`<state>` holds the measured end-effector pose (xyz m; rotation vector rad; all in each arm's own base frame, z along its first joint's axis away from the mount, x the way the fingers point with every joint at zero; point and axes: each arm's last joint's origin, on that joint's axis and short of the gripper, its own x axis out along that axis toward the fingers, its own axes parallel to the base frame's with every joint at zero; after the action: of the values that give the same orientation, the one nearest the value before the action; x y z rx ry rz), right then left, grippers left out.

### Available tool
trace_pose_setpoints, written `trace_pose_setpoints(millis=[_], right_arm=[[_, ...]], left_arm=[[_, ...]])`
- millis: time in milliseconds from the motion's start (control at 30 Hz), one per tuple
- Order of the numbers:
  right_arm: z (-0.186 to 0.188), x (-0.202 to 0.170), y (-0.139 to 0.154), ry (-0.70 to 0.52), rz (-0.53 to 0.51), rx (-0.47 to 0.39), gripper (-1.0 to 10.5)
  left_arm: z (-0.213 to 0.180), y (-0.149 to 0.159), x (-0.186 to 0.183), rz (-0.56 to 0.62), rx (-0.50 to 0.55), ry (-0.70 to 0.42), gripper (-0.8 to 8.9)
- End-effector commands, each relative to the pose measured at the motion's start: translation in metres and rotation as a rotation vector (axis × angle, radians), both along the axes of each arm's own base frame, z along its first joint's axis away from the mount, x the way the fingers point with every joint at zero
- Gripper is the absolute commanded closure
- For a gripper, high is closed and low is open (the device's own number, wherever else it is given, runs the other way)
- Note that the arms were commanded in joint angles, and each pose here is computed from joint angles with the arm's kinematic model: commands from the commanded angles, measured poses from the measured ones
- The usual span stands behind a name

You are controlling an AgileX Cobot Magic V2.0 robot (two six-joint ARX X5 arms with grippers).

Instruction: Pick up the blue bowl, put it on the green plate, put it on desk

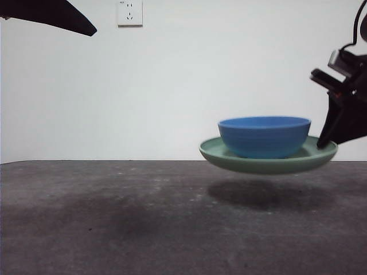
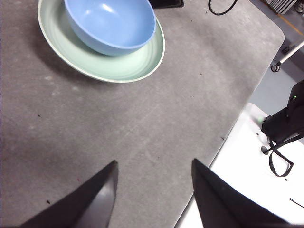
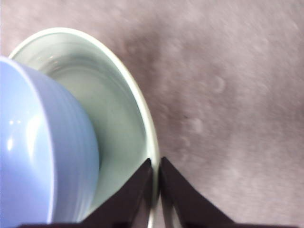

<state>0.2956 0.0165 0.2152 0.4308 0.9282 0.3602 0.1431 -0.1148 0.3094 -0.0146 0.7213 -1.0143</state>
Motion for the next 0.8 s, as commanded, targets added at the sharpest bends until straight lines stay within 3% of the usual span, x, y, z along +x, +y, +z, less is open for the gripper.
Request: trace_pose_setpoints(millis=[33,467,800], right_arm=[[0.009,0.002,0.006,-0.013,-0.003,0.036,9.3],[0.017,-0.002,0.071,-0.053,0.088,0.054,9.3],[-0.005,0.004,0.109,-0.034,0.117,0.063,9.3]], left_arm=[[0.002,-0.002,0.001,-0.012,-0.006,-0.013,5.64],[0.002,-0.002,0.001,-0.013,-0.006,-0.012,5.64],[0.002,-0.002,0.001,-0.013,-0.006,-0.013,5.64]])
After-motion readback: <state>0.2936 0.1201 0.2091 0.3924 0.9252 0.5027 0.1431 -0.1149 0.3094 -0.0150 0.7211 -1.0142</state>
